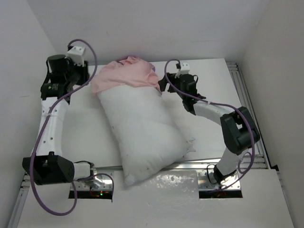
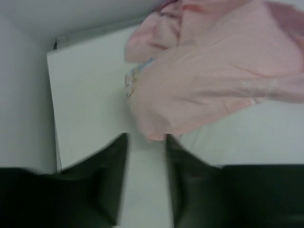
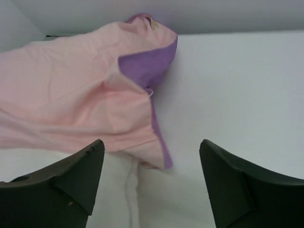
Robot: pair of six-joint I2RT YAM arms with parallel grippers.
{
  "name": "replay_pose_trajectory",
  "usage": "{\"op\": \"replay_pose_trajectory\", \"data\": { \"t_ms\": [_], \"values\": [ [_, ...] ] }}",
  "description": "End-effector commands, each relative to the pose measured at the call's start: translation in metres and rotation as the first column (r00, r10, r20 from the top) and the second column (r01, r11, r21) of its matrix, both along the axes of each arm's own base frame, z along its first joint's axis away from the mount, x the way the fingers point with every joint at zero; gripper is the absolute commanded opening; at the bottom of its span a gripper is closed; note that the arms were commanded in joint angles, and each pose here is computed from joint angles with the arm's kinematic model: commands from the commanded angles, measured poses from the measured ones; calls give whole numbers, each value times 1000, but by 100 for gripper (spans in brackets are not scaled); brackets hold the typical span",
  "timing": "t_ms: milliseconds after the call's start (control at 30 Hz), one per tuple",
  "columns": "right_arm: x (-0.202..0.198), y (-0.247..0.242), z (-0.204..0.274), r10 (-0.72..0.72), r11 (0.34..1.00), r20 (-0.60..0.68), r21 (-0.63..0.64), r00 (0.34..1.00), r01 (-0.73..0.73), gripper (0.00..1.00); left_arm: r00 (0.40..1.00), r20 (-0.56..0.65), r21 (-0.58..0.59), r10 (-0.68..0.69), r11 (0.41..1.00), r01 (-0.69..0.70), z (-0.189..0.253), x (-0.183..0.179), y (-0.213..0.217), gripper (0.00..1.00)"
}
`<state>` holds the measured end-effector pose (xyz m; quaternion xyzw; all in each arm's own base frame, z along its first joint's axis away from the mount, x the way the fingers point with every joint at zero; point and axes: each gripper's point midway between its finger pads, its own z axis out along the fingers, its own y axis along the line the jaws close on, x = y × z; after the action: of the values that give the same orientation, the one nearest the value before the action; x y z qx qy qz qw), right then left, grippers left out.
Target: Put the pillow into the pillowcase
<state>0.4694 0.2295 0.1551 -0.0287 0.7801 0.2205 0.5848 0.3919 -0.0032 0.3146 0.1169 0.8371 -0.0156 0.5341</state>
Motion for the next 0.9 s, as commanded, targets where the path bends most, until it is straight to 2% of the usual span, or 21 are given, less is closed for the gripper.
{"op": "replay_pose_trajectory", "data": {
  "t_ms": [0,33,67,200,233,400,500,567,600,733,867],
  "values": [
    [-4,7,59,120,981,79,-164,990,-106,77,980,-183,15,80,997,-78,-85,-8,25,18],
    [-9,17,67,148,974,86,-183,985,-131,73,967,-245,12,73,997,-72,-116,-16,23,7],
    [-8,26,86,170,969,119,-198,978,-144,74,967,-242,11,77,997,-77,-125,-12,24,0],
    [-41,81,104,330,874,168,-425,929,-234,82,937,-334,17,104,994,-104,-182,-2,40,0],
    [-61,109,107,410,839,181,-458,894,-292,83,934,-338,9,118,992,-122,-187,1,47,0],
    [-107,165,110,573,795,220,-383,790,-471,86,938,-345,-107,24,992,-65,-208,17,37,0],
    [-124,198,74,620,756,155,-378,769,-534,88,935,-353,-171,-21,984,-43,-222,24,27,14],
    [-131,216,67,631,739,132,-401,764,-541,90,925,-371,-228,-75,974,-12,-237,32,17,18],
    [-124,221,60,608,750,123,-413,784,-517,90,917,-388,-250,-91,968,-9,-245,33,14,20],
    [-119,229,58,584,762,140,-436,800,-479,91,880,-467,-304,-86,950,-68,-284,43,13,23],
    [-119,230,59,587,760,152,-441,795,-477,92,898,-431,-352,-89,933,-77,-288,54,8,25]
  ]
}}
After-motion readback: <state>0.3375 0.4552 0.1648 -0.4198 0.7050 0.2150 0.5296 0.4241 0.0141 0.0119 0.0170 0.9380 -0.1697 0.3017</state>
